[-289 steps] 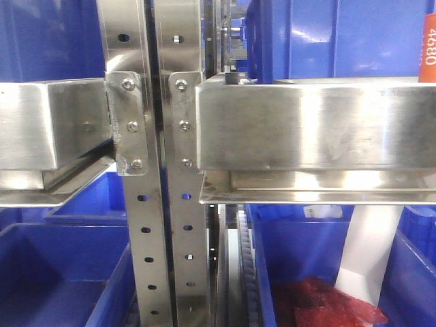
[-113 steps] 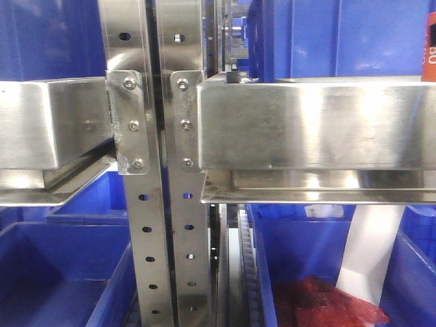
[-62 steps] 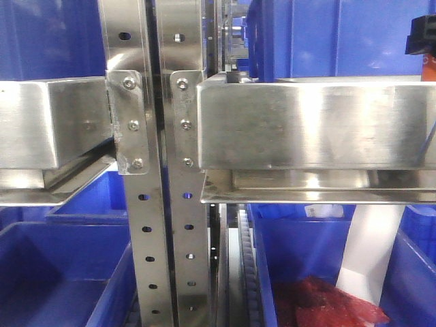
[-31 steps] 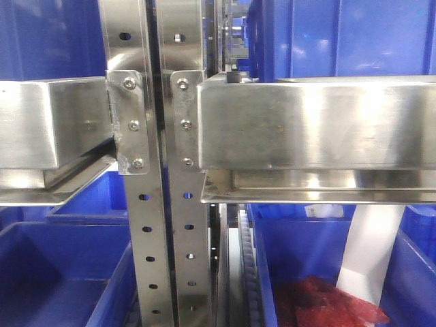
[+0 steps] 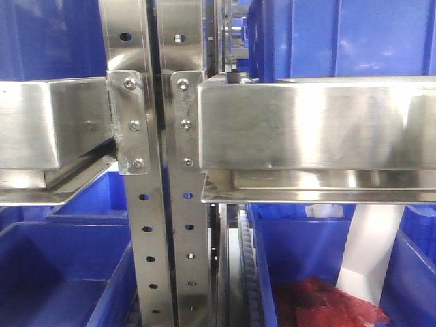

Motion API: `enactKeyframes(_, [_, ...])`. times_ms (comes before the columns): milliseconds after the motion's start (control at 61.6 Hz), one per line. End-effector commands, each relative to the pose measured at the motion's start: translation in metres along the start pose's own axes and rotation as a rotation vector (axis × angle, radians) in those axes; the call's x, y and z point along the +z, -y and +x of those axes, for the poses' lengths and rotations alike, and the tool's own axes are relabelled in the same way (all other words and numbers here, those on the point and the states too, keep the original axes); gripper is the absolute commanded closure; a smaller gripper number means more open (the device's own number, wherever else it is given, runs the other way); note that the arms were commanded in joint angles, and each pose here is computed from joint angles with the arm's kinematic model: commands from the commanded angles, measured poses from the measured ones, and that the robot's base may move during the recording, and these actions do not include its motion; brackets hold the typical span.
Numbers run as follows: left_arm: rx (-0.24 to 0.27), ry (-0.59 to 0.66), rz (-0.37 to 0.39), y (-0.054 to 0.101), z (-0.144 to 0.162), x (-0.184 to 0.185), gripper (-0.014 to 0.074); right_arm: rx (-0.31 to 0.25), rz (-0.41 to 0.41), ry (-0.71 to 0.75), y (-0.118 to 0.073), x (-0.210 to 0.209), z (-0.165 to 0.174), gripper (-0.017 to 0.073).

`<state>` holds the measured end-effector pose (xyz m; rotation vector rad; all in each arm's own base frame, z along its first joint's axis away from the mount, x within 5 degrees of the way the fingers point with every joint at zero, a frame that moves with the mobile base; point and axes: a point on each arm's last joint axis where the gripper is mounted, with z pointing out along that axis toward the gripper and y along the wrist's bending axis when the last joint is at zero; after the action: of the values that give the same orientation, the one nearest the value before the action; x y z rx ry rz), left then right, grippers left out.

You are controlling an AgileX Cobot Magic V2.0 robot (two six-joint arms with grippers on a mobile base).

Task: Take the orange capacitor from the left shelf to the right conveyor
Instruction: 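Lift the capacitor and pull the right gripper back out of the shelf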

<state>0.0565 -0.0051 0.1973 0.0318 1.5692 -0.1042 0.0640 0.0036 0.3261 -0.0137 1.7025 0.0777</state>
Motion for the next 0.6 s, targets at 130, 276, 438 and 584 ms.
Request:
enactKeyframes(130, [-0.003, 0.106, -0.002, 0.000, -0.010, -0.002, 0.0720, -0.009, 0.002, 0.129, 0.001, -0.042, -0.006, 0.0484])
enactKeyframes(276, [-0.003, 0.106, -0.002, 0.000, -0.010, -0.002, 0.0720, -0.008, 0.001, 0.182, 0.001, -0.055, -0.004, 0.0484])
enactKeyframes(438, [-0.003, 0.106, -0.002, 0.000, -0.010, -0.002, 0.0720, -0.008, -0.001, 0.213, 0.001, -0.059, -0.005, 0.0484])
enactKeyframes(584, [-0.003, 0.106, -0.002, 0.000, -0.010, -0.002, 0.0720, -0.007, -0.001, 0.211, 0.001, -0.059, -0.005, 0.0484])
